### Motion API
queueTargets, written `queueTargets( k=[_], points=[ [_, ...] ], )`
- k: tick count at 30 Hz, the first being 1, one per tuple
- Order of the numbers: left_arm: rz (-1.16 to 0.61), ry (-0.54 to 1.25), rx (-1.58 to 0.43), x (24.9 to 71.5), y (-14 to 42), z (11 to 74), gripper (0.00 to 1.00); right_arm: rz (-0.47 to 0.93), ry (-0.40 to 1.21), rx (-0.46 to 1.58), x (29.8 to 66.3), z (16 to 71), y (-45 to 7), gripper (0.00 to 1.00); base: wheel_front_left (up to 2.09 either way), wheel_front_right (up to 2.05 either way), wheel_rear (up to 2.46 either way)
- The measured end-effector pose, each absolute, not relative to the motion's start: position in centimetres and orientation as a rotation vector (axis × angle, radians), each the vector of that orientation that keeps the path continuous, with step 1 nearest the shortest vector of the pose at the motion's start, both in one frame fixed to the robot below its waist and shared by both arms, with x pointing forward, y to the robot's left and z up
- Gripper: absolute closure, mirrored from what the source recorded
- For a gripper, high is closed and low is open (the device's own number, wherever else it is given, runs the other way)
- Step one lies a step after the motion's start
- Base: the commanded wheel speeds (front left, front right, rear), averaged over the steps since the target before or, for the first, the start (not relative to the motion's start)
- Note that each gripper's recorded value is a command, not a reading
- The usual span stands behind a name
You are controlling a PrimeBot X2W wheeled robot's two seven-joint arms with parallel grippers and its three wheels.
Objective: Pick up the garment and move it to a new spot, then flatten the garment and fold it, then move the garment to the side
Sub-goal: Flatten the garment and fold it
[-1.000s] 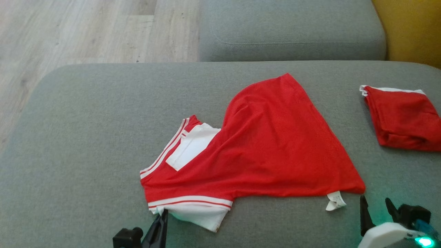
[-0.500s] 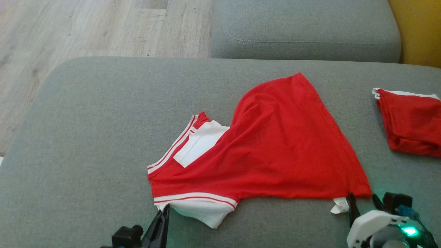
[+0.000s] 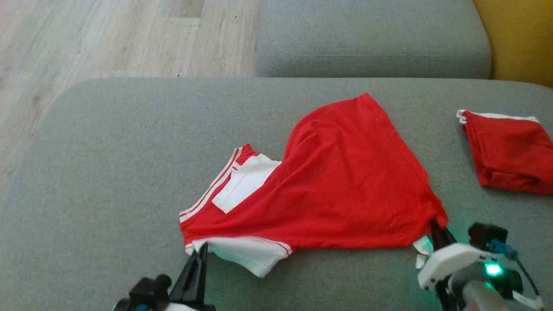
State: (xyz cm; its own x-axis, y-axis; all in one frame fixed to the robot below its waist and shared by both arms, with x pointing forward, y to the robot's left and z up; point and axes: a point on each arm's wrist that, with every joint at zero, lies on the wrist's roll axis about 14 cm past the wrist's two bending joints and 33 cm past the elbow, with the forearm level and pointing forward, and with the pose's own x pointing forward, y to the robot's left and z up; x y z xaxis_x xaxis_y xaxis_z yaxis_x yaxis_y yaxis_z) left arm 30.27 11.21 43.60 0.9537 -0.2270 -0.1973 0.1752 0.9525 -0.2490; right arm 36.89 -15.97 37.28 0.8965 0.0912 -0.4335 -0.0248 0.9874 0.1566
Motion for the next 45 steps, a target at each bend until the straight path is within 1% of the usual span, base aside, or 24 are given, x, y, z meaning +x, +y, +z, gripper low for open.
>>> queueTargets(
  k=[6, 11, 17, 25, 29, 34, 35, 37, 40, 42, 45],
  points=[
    [-0.200, 0.042, -0.362, 32.0, 11.9, 49.5, 1.00, 0.100, 0.264, 0.258, 39.5, 43.0, -14.2, 1.00, 0.00, 0.00, 0.00],
    [-0.241, -0.172, -0.432, 33.0, 12.5, 56.9, 1.00, 0.154, 0.082, 0.357, 40.8, 49.8, -13.1, 1.00, 0.00, 0.00, 0.00],
    [-0.346, -0.383, -0.356, 32.6, 12.9, 66.0, 1.00, 0.223, -0.080, 0.460, 39.1, 57.0, -13.1, 1.00, 0.00, 0.00, 0.00],
    [-0.508, -0.625, -0.208, 30.7, 11.4, 77.9, 1.00, 0.280, -0.320, 0.470, 35.9, 67.4, -15.3, 1.00, 0.00, 0.00, 0.00],
    [-0.554, -0.657, -0.141, 31.4, 10.6, 80.9, 1.00, 0.279, -0.386, 0.454, 34.8, 70.3, -16.6, 1.00, 0.00, 0.00, 0.00],
    [-0.550, -0.558, -0.130, 35.2, 10.5, 79.8, 1.00, 0.251, -0.347, 0.427, 36.3, 70.0, -17.4, 1.00, 0.00, 0.00, 0.00],
    [-0.550, -0.558, -0.130, 35.2, 10.5, 79.8, 1.00, 0.251, -0.347, 0.427, 36.3, 70.0, -17.4, 1.00, 0.00, 0.00, 0.00],
    [-0.534, -0.504, -0.125, 37.3, 10.8, 78.6, 1.00, 0.242, -0.315, 0.414, 37.9, 69.5, -17.3, 1.00, 0.00, 0.00, 0.00],
    [-0.514, -0.426, -0.110, 41.0, 11.1, 76.8, 1.00, 0.234, -0.250, 0.389, 41.1, 68.4, -16.9, 1.00, 0.00, 0.00, 0.00],
    [-0.490, -0.406, -0.091, 43.7, 11.5, 76.5, 1.00, 0.241, -0.226, 0.362, 43.8, 68.4, -16.1, 1.00, 0.00, 0.00, 0.00],
    [-0.438, -0.425, -0.036, 48.3, 12.4, 77.5, 1.00, 0.238, -0.233, 0.329, 48.5, 69.4, -15.4, 1.00, 0.00, 0.00, 0.00]
  ],
)
